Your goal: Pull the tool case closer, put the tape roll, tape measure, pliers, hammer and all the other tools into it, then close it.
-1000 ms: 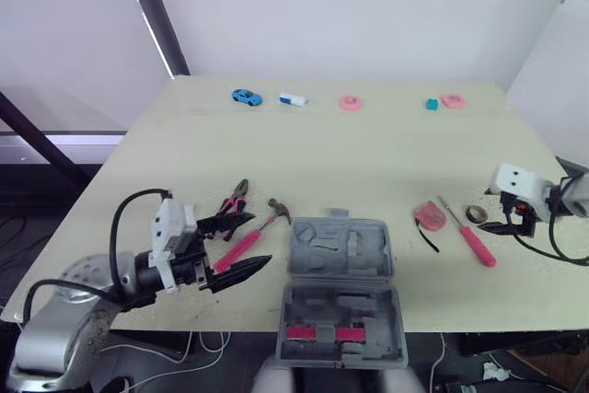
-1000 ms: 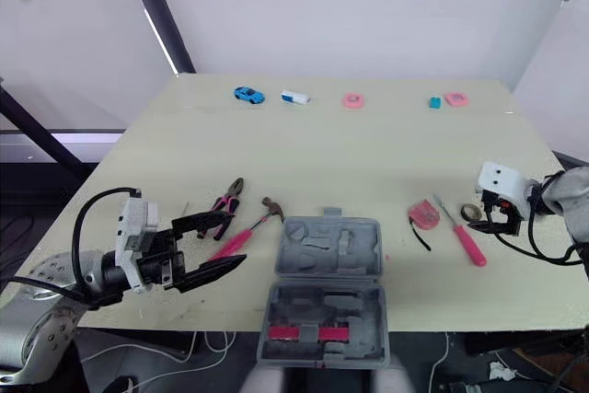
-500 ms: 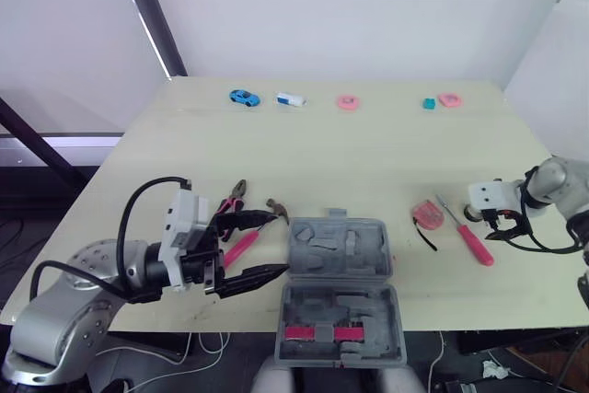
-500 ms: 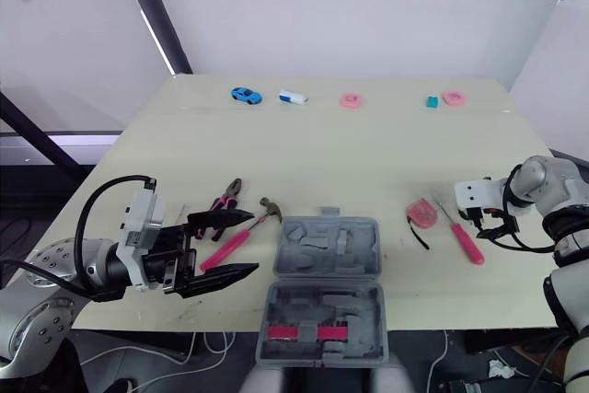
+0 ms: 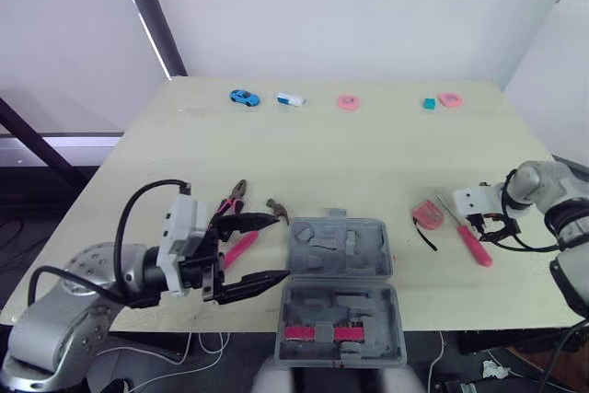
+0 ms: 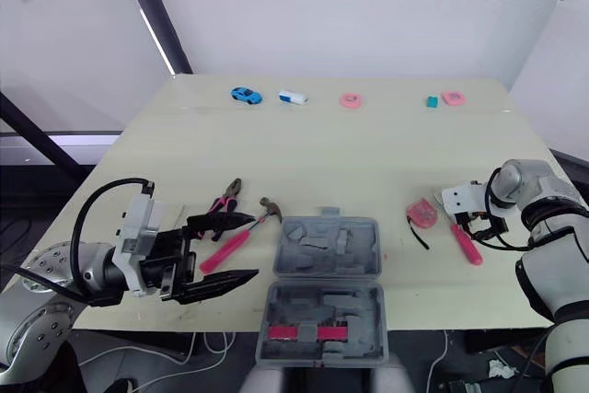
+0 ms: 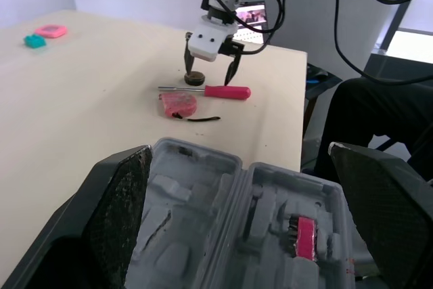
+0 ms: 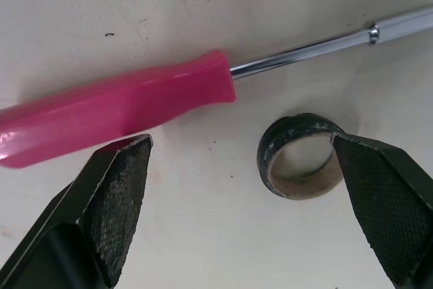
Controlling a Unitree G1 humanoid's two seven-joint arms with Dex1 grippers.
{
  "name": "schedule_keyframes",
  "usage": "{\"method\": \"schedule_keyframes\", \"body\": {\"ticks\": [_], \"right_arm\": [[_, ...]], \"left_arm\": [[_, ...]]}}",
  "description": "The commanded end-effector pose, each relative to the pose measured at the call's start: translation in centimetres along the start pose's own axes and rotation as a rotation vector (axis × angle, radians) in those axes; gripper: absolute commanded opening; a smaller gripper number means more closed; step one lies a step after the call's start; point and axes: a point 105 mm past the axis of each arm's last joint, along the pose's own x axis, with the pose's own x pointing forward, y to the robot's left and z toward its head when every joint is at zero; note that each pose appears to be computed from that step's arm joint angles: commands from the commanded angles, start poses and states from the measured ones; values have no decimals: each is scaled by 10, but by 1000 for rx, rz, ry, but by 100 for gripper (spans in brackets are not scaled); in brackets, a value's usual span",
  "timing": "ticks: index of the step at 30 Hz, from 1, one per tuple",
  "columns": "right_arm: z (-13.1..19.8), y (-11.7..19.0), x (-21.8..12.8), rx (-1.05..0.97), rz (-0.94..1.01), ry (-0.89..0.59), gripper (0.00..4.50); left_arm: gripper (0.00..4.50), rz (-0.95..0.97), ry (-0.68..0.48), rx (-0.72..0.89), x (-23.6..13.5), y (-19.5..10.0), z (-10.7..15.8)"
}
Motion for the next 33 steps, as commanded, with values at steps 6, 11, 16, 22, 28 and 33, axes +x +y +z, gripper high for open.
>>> {"method": "schedule_keyframes", "body": {"ticks": [6,11,16,22,28,33], "right_arm": [[3,-12,-7,183,-48,-60,445],[3,-17,-8,266,-81,-82,445],[0,-16,-6,352,-87,-97,445],[-4,-12,-4,352,-81,-79,260],[-4,-12,-3,342,-86,-78,7],[-4,-13,-3,334,-94,-75,7]], "left_arm": [[445,4,-33,65,-1,-4,12],[445,7,-36,69,-1,-3,13],[445,10,-40,76,0,-1,14],[450,13,-44,81,1,0,15],[450,11,-50,82,2,-2,17],[450,14,-51,81,3,-2,17]]}}
